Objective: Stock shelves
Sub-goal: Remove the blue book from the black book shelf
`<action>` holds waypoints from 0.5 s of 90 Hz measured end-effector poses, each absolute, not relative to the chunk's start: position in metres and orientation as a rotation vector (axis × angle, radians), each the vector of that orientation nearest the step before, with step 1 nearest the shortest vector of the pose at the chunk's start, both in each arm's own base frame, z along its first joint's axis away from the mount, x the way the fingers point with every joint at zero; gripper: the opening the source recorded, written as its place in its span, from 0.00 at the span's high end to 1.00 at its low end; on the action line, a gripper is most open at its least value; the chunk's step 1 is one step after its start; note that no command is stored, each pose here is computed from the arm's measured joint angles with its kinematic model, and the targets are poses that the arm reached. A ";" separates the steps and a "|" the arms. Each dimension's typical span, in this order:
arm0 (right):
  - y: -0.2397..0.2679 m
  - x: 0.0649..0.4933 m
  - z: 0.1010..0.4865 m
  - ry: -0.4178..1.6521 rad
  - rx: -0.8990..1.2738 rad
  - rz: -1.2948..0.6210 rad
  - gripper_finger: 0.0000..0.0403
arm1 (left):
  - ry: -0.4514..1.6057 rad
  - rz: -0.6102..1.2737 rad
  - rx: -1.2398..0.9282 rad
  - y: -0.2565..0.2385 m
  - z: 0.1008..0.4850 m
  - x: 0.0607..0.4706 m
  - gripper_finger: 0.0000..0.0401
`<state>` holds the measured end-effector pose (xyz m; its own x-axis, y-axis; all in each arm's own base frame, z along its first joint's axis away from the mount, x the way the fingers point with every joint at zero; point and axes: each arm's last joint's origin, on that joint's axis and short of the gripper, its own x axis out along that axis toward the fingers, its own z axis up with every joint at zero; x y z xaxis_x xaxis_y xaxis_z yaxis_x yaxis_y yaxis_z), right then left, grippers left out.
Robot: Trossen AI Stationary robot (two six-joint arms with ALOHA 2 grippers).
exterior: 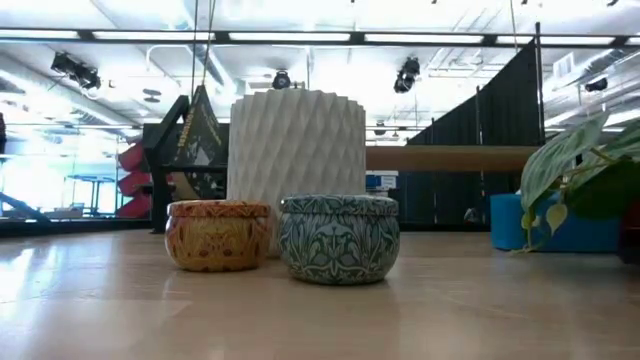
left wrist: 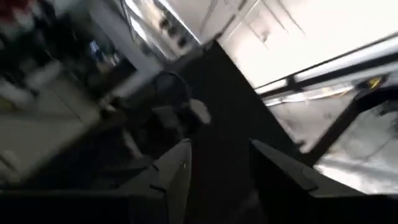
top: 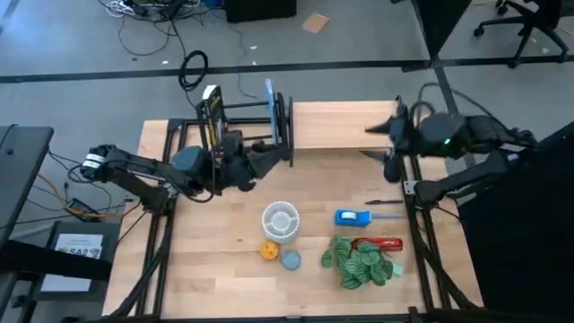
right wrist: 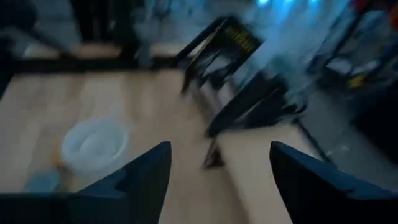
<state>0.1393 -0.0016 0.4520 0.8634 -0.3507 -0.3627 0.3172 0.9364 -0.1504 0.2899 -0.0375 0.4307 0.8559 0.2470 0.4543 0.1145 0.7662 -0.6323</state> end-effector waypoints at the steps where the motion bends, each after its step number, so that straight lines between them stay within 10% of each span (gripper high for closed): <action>1: -0.002 0.138 0.453 0.390 -0.084 -0.354 0.41 | -0.543 0.101 -0.680 -0.037 0.432 0.290 0.66; 23: -0.011 0.128 0.451 0.410 -0.011 -0.372 0.42 | -0.100 0.670 -0.276 -0.019 0.489 0.267 0.74; 45: -0.011 0.136 0.448 0.417 0.065 -0.390 0.42 | 0.070 0.994 -0.396 0.027 0.491 0.242 0.73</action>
<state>0.1363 -0.0109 0.4481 0.8416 -0.3555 -0.4066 0.3817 0.9241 -0.0178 0.2416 0.0273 0.4908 0.5492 0.8017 -0.2358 -0.8269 0.4804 -0.2924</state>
